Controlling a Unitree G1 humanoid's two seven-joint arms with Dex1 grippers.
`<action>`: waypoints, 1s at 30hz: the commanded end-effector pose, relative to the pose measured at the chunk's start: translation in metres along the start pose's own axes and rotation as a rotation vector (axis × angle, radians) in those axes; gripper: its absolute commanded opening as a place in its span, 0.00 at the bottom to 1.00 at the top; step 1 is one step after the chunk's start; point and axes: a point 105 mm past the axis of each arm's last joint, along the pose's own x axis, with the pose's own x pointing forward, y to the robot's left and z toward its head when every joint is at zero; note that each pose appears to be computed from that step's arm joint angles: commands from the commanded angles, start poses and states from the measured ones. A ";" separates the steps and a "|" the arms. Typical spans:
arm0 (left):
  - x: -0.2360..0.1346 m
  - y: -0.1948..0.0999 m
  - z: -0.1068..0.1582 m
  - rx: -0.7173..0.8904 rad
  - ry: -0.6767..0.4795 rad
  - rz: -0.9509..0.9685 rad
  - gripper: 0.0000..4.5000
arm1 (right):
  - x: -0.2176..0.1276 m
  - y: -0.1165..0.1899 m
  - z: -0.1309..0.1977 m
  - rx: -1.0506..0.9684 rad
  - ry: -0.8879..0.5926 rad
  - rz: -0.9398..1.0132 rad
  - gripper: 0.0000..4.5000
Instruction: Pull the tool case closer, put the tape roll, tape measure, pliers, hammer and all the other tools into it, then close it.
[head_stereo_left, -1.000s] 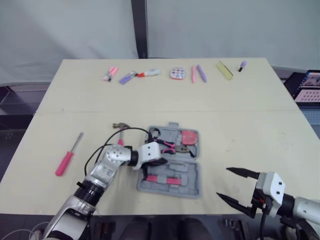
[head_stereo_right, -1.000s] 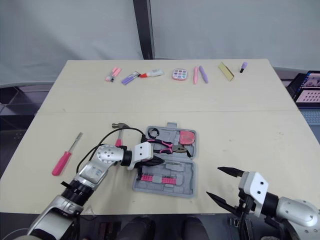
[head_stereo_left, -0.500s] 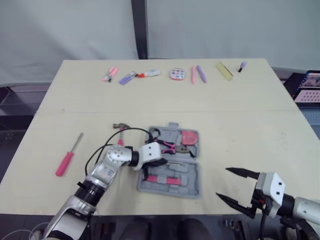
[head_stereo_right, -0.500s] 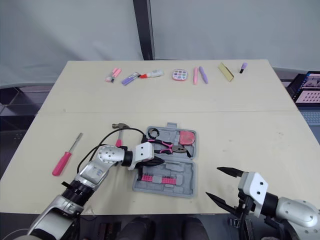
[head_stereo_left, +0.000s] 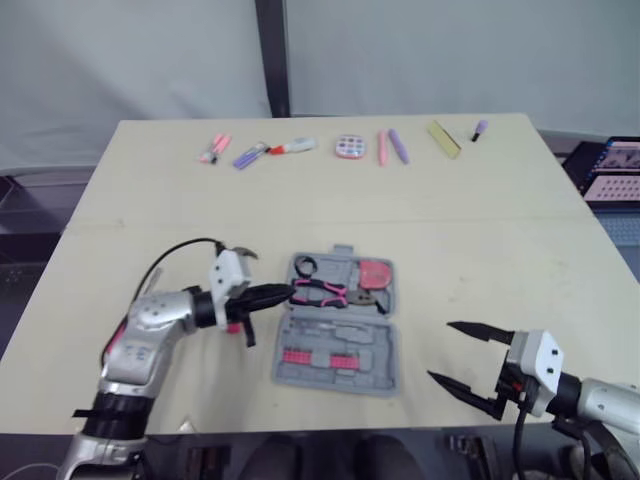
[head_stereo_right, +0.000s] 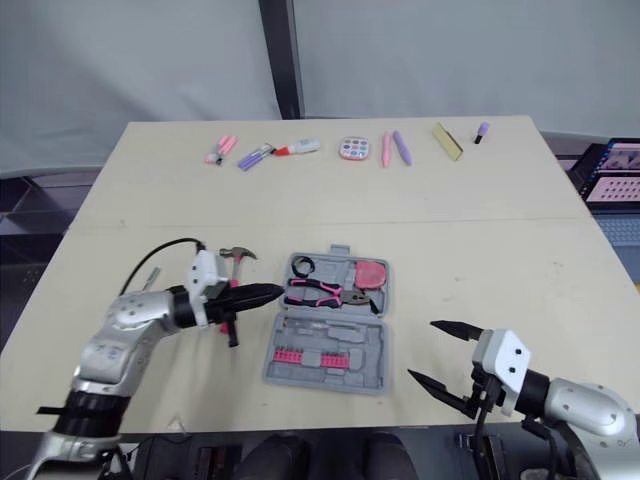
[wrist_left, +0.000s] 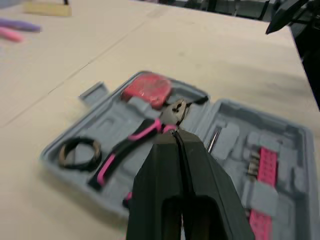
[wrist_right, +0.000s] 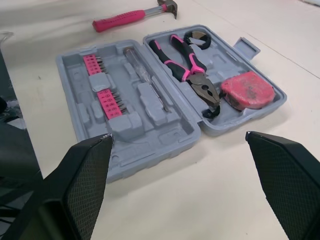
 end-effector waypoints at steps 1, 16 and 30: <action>-0.037 0.001 0.007 0.045 -0.029 0.128 0.40 | 0.002 0.001 0.003 -0.003 -0.027 0.003 1.00; -0.113 -0.067 -0.057 -0.193 0.082 0.475 0.99 | 0.000 0.012 -0.011 0.053 -0.029 -0.004 1.00; -0.108 -0.071 -0.056 -0.222 0.031 0.502 0.99 | -0.007 0.011 -0.016 0.067 -0.003 -0.002 1.00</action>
